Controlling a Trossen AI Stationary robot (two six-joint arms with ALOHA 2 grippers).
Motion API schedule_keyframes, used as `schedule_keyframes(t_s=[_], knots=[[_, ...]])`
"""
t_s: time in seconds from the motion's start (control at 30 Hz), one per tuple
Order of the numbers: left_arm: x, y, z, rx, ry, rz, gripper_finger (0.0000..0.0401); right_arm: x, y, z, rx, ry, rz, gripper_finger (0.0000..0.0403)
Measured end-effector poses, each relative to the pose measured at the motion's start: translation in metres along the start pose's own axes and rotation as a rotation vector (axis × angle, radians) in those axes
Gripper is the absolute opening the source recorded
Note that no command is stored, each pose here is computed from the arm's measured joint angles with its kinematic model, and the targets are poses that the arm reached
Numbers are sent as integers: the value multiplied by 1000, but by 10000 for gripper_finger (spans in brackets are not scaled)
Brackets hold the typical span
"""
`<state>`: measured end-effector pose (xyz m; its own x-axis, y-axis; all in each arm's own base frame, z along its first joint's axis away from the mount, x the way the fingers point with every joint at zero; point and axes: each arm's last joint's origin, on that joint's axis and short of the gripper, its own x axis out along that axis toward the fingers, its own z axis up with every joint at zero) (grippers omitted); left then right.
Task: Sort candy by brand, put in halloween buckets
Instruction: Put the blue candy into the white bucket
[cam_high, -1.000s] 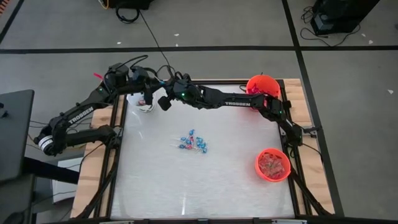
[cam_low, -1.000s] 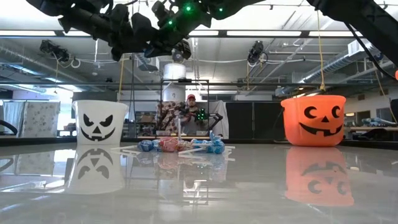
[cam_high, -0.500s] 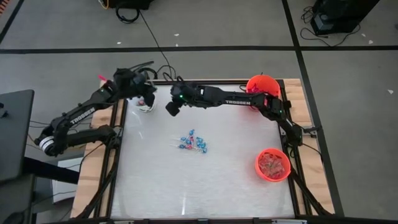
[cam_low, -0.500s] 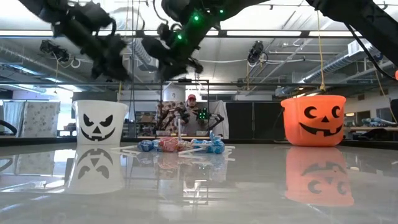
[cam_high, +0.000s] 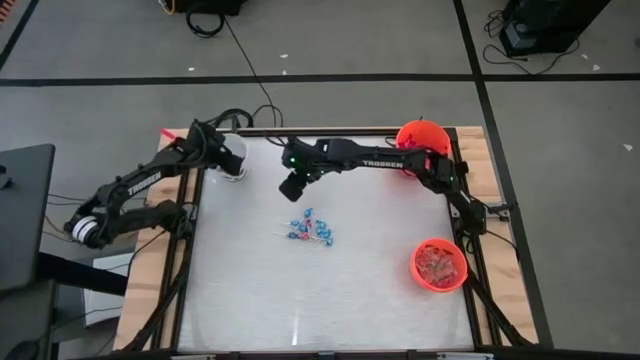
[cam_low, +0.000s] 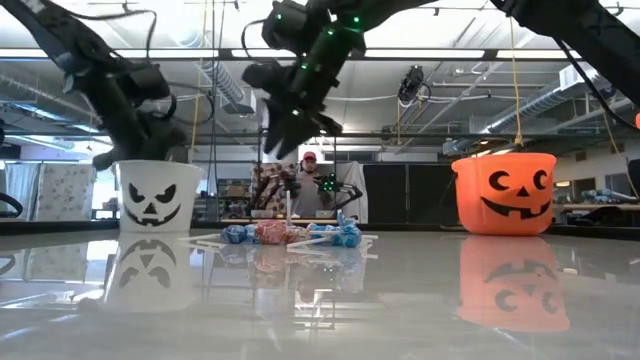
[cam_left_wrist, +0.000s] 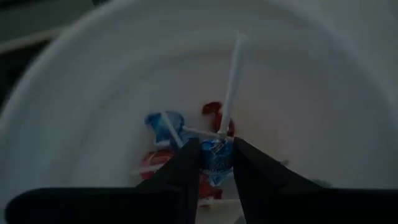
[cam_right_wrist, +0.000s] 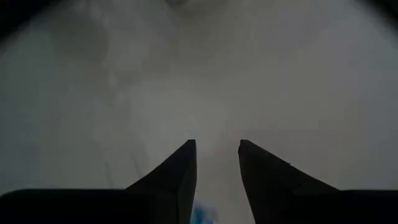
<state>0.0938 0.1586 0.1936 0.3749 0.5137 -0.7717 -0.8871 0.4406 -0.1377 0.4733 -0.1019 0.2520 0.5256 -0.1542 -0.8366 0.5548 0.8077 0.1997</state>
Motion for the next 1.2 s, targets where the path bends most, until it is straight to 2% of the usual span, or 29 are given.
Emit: schedule_keyframes(t_s=[0.1, 0.27, 0.5, 0.63, 0.73, 0.87, 0.93, 1.2], knots=[[11, 3, -2, -8, 65, 22, 107, 0, -6, -7, 11, 106, 13, 136], [17, 2, 3, 18, 93, 27, 145, 5, -11, -24, -61, 245, -30, 150], [-6, -4, 32, 87, 43, -14, 192, 26, -4, -58, -101, 401, 59, 165], [-21, -8, 47, 129, 46, -20, 195, 43, 4, -73, -147, 373, 111, 166], [-30, -11, 53, 135, 63, -42, 194, 52, 9, -78, -291, 295, 123, 166], [-42, -20, 57, 172, 58, -96, 194, 57, 11, -83, -533, 236, 34, 165], [-47, -24, 58, 189, 44, -109, 194, 59, 11, -84, -618, 223, 31, 165], [-56, -40, 54, 178, 40, -158, 194, 68, 6, -90, -867, 214, 146, 165]])
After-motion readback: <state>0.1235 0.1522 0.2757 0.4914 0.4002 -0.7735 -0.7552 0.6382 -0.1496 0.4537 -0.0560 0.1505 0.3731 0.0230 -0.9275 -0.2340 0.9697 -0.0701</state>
